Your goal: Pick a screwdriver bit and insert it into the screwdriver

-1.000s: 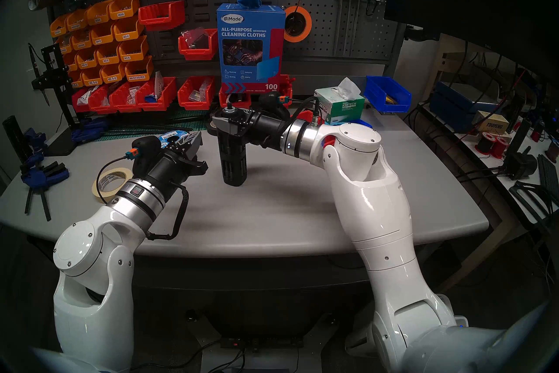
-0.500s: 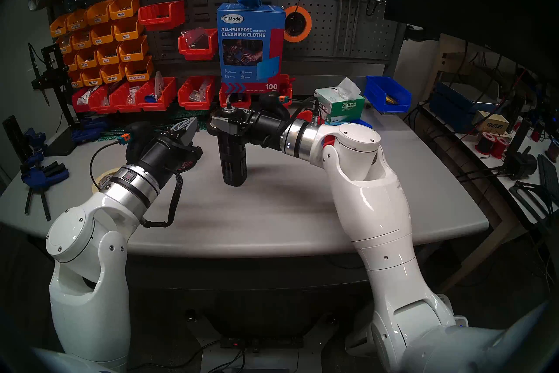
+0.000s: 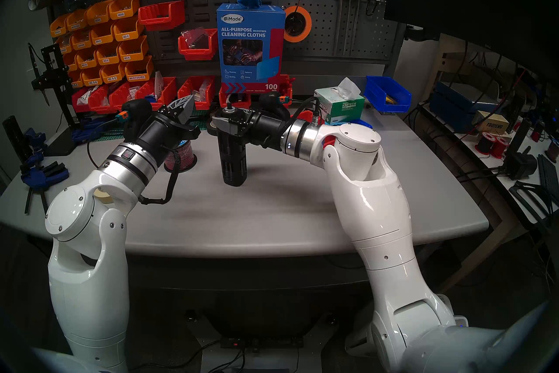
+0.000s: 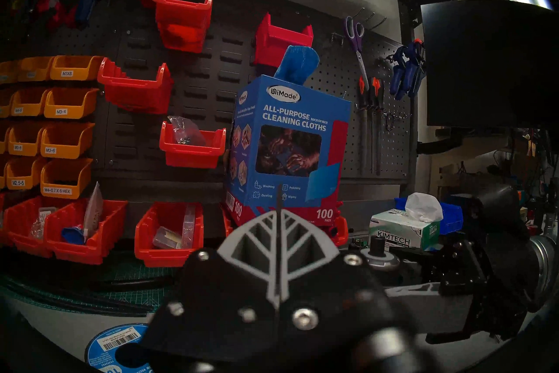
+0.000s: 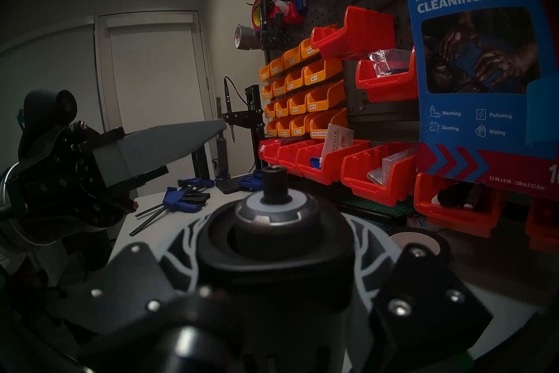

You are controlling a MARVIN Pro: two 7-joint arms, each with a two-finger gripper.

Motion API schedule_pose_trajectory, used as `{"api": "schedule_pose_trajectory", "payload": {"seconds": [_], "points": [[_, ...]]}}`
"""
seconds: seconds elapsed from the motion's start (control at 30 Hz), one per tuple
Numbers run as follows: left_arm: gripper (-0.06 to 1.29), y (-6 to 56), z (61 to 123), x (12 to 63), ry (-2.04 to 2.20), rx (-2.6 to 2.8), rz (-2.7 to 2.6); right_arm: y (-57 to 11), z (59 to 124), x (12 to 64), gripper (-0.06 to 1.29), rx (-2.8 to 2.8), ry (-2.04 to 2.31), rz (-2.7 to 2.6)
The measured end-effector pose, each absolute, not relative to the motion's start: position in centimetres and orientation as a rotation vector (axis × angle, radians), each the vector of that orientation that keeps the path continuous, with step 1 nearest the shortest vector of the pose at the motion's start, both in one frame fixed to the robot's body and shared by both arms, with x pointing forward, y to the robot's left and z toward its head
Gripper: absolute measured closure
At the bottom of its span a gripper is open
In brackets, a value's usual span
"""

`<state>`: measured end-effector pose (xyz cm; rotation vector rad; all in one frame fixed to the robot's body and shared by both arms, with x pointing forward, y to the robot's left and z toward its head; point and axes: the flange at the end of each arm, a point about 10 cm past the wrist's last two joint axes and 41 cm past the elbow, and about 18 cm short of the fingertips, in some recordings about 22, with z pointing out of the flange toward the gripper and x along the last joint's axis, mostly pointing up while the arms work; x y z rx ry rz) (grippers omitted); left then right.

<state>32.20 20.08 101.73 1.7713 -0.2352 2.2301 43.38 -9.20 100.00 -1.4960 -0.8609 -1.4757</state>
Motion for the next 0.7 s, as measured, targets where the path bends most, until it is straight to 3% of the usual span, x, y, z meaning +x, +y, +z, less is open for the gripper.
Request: {"api": "schedule_pose_trajectory", "payload": {"seconds": [0.7], "points": [[1.25,19.6,104.7,32.0,-0.269,1.692,2.09,-8.9,100.2,43.1,0.67,-1.504,-0.869,-1.462]]}}
